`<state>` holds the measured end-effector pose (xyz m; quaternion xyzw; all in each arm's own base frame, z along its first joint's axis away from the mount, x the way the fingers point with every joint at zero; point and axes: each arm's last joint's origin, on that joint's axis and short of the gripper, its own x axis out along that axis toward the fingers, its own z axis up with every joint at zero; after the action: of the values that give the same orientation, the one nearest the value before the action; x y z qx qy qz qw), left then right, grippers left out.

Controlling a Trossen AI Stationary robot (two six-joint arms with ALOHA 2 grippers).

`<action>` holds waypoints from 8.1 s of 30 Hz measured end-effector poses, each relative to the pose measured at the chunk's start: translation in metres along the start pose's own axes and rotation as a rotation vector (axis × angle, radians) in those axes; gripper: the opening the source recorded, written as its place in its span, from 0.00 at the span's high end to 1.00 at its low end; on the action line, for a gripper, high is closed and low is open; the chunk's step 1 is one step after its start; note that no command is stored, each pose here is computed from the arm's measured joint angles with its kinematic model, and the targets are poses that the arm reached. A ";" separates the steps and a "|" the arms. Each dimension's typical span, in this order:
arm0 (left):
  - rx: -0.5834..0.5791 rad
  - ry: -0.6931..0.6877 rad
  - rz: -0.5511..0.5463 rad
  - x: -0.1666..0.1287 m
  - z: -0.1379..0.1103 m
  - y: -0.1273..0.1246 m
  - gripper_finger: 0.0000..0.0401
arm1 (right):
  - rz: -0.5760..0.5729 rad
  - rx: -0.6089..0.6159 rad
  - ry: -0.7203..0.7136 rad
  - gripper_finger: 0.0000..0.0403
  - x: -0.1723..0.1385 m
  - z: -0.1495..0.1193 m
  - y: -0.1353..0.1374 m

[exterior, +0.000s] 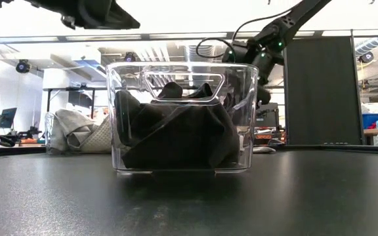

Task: Sort towels by color in basket
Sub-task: Put the gray towel into the top transparent bin

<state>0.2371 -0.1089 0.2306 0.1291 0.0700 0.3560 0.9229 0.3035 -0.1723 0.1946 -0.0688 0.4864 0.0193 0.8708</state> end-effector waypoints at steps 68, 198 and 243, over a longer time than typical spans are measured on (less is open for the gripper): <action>0.104 -0.134 -0.159 0.031 0.052 0.037 0.61 | -0.424 0.059 -0.723 0.98 -0.180 0.031 0.031; -0.356 -0.265 -0.069 0.047 0.017 0.104 1.00 | -0.224 0.292 -0.814 0.42 -0.125 0.027 0.078; -0.322 -0.191 0.057 0.051 0.011 0.107 1.00 | -0.223 0.292 -0.804 0.46 -0.124 0.027 0.078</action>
<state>0.2084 -0.0003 0.2701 0.0148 -0.0796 0.3747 0.9236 0.2532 -0.0873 0.3062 0.0159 0.0964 -0.1187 0.9881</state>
